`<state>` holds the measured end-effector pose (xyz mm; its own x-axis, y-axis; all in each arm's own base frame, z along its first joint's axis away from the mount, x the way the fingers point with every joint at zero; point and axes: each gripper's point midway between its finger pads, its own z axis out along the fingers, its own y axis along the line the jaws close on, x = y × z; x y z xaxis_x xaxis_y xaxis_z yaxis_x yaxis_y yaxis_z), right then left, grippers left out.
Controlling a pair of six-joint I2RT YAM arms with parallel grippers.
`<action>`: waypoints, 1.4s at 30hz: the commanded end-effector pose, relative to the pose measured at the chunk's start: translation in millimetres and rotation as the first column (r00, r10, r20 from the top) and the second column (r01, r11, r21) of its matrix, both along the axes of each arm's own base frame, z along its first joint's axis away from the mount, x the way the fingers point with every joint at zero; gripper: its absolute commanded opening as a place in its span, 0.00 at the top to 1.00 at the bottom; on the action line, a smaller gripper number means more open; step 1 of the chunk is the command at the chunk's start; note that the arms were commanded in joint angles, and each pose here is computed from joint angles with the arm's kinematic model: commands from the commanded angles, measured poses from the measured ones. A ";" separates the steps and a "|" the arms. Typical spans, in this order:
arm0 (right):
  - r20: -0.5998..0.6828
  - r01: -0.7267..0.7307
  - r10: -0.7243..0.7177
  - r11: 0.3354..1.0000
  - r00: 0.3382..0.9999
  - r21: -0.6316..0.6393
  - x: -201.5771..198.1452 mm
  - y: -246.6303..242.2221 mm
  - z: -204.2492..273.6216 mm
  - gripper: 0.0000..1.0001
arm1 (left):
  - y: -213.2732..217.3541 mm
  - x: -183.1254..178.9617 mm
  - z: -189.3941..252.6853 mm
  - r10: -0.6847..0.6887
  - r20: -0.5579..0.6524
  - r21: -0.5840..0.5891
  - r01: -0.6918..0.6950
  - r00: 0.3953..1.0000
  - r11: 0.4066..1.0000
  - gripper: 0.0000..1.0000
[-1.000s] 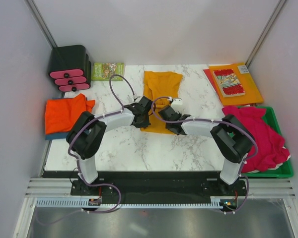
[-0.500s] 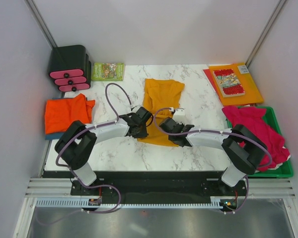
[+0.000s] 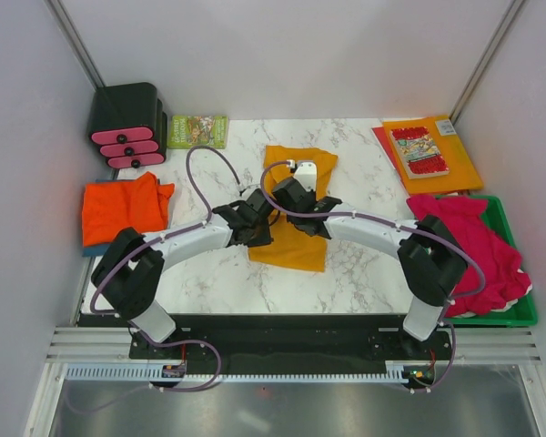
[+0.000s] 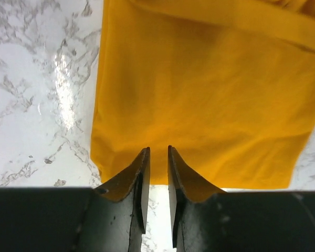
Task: Fold and stack the t-shirts
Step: Fold the folded rectangular tshirt in 1/3 of the way
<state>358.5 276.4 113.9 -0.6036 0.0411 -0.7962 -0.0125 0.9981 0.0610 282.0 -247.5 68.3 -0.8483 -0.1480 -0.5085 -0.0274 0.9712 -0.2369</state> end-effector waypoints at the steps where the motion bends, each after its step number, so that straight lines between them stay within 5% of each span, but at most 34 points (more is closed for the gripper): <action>1: -0.080 -0.048 0.043 0.998 0.996 -0.052 -11.0 5.6 -31.2 1.00 | -5.4 -11.1 -16.7 -0.002 -0.029 -0.009 0.002 1.000 1.000 0.74; 14: -0.114 -0.048 0.037 0.995 0.993 -0.091 14.0 14.3 -56.8 1.00 | -3.6 -13.6 -22.6 -0.006 -0.042 -0.001 0.006 0.999 1.000 0.75; 37: -0.002 0.139 -0.140 0.984 0.990 -0.116 137.8 -25.6 -33.9 1.00 | 0.5 -19.8 -42.4 -0.008 -0.089 0.043 0.012 0.996 0.999 0.76; 39: 0.018 0.151 -0.150 0.983 0.989 -0.104 127.8 -34.6 -22.6 0.91 | 4.7 -19.8 -38.9 0.001 -0.080 0.055 0.004 0.997 0.998 0.76; 42: 0.084 0.167 -0.165 0.986 0.983 -0.022 105.6 -49.7 14.2 0.59 | 14.6 -12.4 -16.3 0.034 0.007 0.049 -0.034 0.999 0.998 0.62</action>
